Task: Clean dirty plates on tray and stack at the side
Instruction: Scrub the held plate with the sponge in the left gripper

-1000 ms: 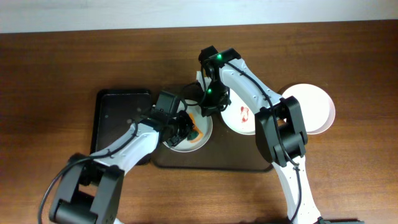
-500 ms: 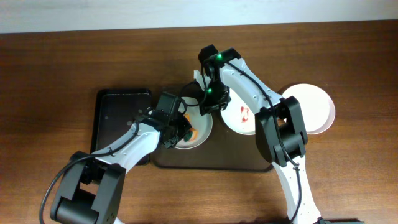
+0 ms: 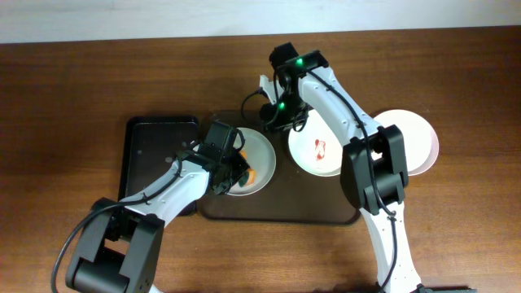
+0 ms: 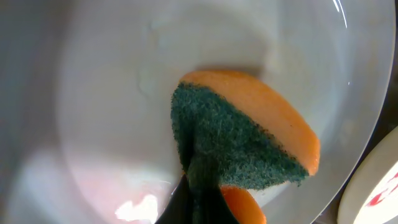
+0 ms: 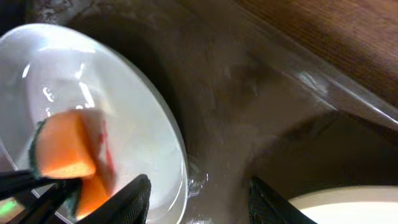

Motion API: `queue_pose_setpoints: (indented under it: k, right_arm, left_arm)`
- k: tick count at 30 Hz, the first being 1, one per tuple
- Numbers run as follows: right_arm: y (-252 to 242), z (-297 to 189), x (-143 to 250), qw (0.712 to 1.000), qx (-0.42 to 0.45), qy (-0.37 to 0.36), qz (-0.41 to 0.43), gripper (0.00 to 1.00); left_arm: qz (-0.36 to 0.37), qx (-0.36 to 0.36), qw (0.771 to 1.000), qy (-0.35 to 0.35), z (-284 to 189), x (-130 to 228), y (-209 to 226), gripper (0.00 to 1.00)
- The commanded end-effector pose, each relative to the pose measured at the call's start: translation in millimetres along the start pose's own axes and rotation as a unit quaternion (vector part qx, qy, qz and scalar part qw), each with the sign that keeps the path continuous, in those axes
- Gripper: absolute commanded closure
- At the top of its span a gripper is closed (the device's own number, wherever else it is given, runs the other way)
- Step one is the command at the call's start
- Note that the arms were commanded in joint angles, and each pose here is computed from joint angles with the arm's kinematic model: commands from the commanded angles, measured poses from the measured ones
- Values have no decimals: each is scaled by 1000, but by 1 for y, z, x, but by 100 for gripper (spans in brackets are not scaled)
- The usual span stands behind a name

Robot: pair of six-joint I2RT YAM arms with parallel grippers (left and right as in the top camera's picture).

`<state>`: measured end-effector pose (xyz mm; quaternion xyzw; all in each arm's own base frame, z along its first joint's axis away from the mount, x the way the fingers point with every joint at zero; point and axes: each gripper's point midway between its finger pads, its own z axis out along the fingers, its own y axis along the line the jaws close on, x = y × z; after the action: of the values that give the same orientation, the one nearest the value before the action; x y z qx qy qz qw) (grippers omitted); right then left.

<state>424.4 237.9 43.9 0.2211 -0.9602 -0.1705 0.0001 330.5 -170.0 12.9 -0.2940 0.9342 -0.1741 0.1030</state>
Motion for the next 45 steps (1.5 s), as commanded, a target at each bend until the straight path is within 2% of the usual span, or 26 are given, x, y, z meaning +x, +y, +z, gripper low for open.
queue_pose_setpoints:
  k: [1,5,9,12,14,16,26,28,30,33,37,45]
  right_arm:
    - [3,24,12,1000,-7,24,-1,46]
    - [2,44,25,999,-7,42,-1,48]
    - [-6,57,33,998,8,51,41,87]
    - [-4,57,34,998,6,52,44,95]
    - [-4,57,35,998,6,54,45,96]
    - [-4,57,35,998,6,54,45,96]
    - [-4,57,37,997,4,59,48,96]
    - [-4,57,38,997,4,60,48,96]
    - [-4,57,38,997,4,59,48,96]
    - [-4,57,37,997,4,59,48,96]
    - [-4,57,37,997,4,59,48,96]
    - [-4,57,37,997,4,59,48,96]
  left_arm:
    - [-6,-27,1000,-10,4,-2,13,98]
    - [-6,-27,1000,-10,4,-2,13,99]
    - [-6,-26,1000,-9,4,-1,13,99]
    - [-2,14,1000,-6,4,-3,-6,100]
    - [22,59,998,-5,2,-5,-26,100]
    - [33,65,997,-16,2,-9,-29,100]
    - [26,-93,993,-62,-1,-21,40,100]
    - [36,-77,995,-57,-4,-21,34,100]
    - [128,11,991,-45,-15,-19,-7,100]
    - [154,73,984,-53,-26,-20,-35,100]
    - [157,95,982,-55,-28,-21,-45,100]
    - [143,81,986,-17,3,-11,-34,100]
